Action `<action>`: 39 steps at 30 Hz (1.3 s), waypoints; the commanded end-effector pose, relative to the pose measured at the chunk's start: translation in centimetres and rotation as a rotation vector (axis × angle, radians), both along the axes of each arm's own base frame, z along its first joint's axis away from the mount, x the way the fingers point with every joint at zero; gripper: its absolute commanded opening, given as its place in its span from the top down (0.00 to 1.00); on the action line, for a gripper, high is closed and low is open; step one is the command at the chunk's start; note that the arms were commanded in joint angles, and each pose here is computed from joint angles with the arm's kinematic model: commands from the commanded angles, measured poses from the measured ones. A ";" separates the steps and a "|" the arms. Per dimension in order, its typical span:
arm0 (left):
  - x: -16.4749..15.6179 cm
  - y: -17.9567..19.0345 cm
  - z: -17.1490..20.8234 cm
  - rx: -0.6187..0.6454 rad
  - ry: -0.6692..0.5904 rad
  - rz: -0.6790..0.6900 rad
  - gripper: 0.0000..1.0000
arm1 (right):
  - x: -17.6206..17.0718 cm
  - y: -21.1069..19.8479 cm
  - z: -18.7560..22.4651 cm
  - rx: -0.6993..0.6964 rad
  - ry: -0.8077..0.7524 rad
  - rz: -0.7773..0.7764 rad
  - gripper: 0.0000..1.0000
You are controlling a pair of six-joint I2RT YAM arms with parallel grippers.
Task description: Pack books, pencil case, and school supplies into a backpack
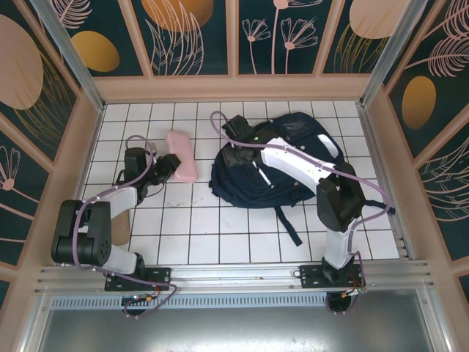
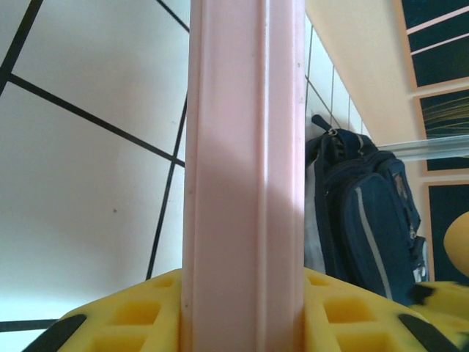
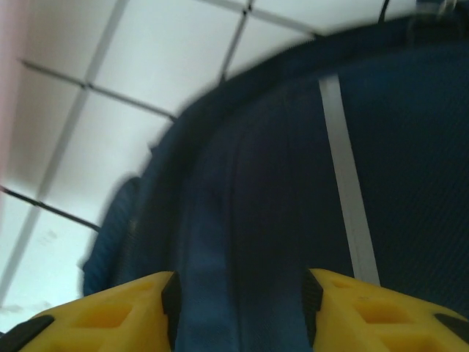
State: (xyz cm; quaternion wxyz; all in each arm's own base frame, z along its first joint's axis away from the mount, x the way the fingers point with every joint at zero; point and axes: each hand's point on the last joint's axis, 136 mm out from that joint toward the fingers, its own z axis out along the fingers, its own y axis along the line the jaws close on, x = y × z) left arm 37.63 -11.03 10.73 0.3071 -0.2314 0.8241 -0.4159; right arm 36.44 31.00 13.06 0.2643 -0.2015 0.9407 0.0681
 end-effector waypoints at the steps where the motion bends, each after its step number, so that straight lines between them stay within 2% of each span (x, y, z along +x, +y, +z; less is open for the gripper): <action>1: -0.2 -0.6 2.3 -0.031 -0.062 -0.022 0.71 | -0.5 -1.6 -2.3 -0.113 0.022 0.024 0.50; 6: -0.7 -0.6 3.3 -0.031 -0.082 -0.021 0.71 | -0.3 -2.1 -3.9 -0.173 0.020 0.020 0.50; 8: -0.9 -0.6 3.4 -0.029 -0.085 -0.022 0.71 | -0.3 -2.0 -4.5 -0.195 0.017 0.023 0.53; 9: -0.9 -0.6 3.6 -0.032 -0.088 -0.022 0.71 | -0.3 -2.1 -4.7 -0.210 0.012 0.021 0.58; 12: -1.2 -0.6 4.4 -0.051 -0.102 -0.018 0.71 | 0.2 -3.0 -4.5 -0.256 -0.021 -0.011 0.90; 14: -1.3 -0.7 5.2 -0.068 -0.119 -0.014 0.71 | 0.7 -3.4 -3.2 -0.259 -0.061 -0.033 1.00; 20: -1.9 -1.9 7.4 -0.151 -0.166 -0.014 0.73 | 2.7 -4.9 3.9 -0.133 -0.168 -0.117 1.00; 27: -2.6 -6.5 9.4 -0.229 -0.203 -0.061 0.72 | 5.1 -8.4 11.8 0.102 -0.209 -0.213 1.00; 32: -2.9 -10.3 10.6 -0.287 -0.216 -0.096 0.72 | 5.9 -10.3 16.9 0.302 -0.241 -0.229 1.00; 35: -2.8 -13.1 11.1 -0.303 -0.216 -0.133 0.72 | 5.9 -10.8 18.9 0.394 -0.252 -0.225 1.00; 39: -2.1 -16.5 9.6 -0.279 -0.177 -0.161 0.71 | 5.4 -10.4 19.8 0.462 -0.241 -0.210 1.00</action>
